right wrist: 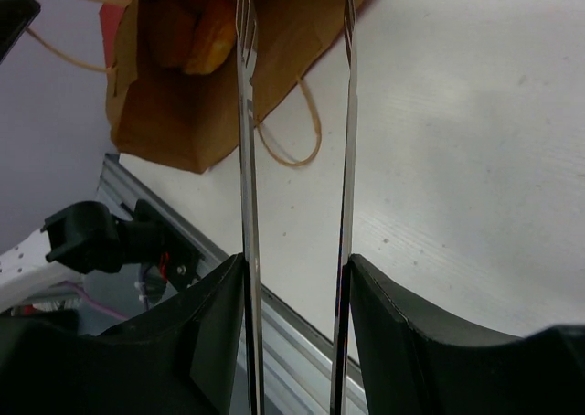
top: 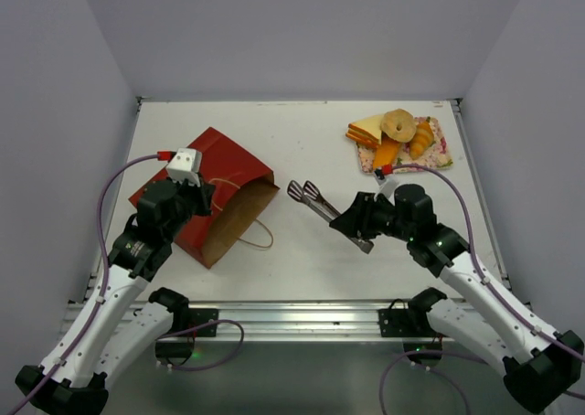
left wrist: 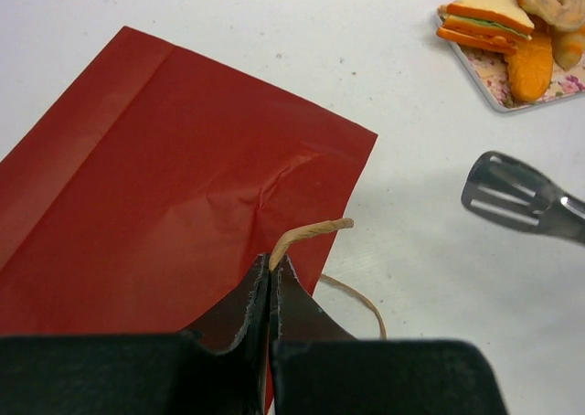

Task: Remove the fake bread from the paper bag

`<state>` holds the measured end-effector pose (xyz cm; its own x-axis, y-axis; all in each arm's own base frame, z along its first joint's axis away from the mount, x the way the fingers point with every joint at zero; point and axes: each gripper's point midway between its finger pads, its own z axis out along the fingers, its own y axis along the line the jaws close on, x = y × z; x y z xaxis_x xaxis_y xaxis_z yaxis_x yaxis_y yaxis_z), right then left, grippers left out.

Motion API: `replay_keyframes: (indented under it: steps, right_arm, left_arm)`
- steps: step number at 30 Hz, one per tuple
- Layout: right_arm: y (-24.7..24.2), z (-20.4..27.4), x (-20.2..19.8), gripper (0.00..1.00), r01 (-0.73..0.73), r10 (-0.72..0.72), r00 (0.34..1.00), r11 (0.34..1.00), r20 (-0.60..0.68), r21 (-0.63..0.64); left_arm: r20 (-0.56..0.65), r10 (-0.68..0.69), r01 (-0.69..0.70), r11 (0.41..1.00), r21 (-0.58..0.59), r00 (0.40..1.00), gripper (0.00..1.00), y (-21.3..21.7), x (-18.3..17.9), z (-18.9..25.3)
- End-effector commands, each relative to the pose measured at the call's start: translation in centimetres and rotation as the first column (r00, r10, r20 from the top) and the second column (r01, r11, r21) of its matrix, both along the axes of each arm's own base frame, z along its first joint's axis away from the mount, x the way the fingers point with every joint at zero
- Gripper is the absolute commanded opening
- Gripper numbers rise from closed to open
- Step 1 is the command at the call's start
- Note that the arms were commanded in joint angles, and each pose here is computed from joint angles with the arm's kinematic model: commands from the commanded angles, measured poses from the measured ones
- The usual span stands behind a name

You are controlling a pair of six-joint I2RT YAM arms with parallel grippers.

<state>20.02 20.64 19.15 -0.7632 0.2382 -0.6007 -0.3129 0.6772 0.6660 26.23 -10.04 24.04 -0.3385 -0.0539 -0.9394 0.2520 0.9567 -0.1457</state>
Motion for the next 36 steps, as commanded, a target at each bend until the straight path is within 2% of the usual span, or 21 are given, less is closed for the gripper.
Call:
replay_keyframes:
  steps: [1, 10, 15, 24, 36]
  right_arm:
    - [2.6, 1.6, -0.2, 0.51, -0.042, 0.038, 0.996, 0.998, 0.076, 0.052]
    - [7.5, 0.9, -1.7, 0.50, -0.126, 0.120, 0.990, 0.989, 0.076, 0.075]
    - [10.0, 0.0, -1.3, 0.50, -0.141, 0.137, 0.989, 0.988, 0.063, 0.062]
    - [15.0, -0.3, -0.4, 0.47, -0.172, 0.165, 0.985, 0.972, 0.053, 0.158]
    - [20.0, -1.6, 0.3, 0.49, -0.211, 0.207, 0.977, 0.958, 0.043, 0.194]
  left_arm:
    - [0.049, -0.023, 0.023, 1.000, -0.007, 0.999, 0.00, -0.3, 0.2, 1.0]
    - [0.057, -0.041, 0.042, 0.999, -0.010, 0.997, 0.00, -0.5, 0.0, 1.2]
    - [0.072, -0.065, 0.066, 0.998, -0.014, 0.995, 0.00, -0.8, -0.3, 1.6]
    - [0.106, -0.141, 0.145, 0.989, -0.025, 0.984, 0.00, -1.9, -1.1, 2.4]
    - [0.132, -0.205, 0.211, 0.977, -0.033, 0.970, 0.00, -2.8, -1.8, 3.0]
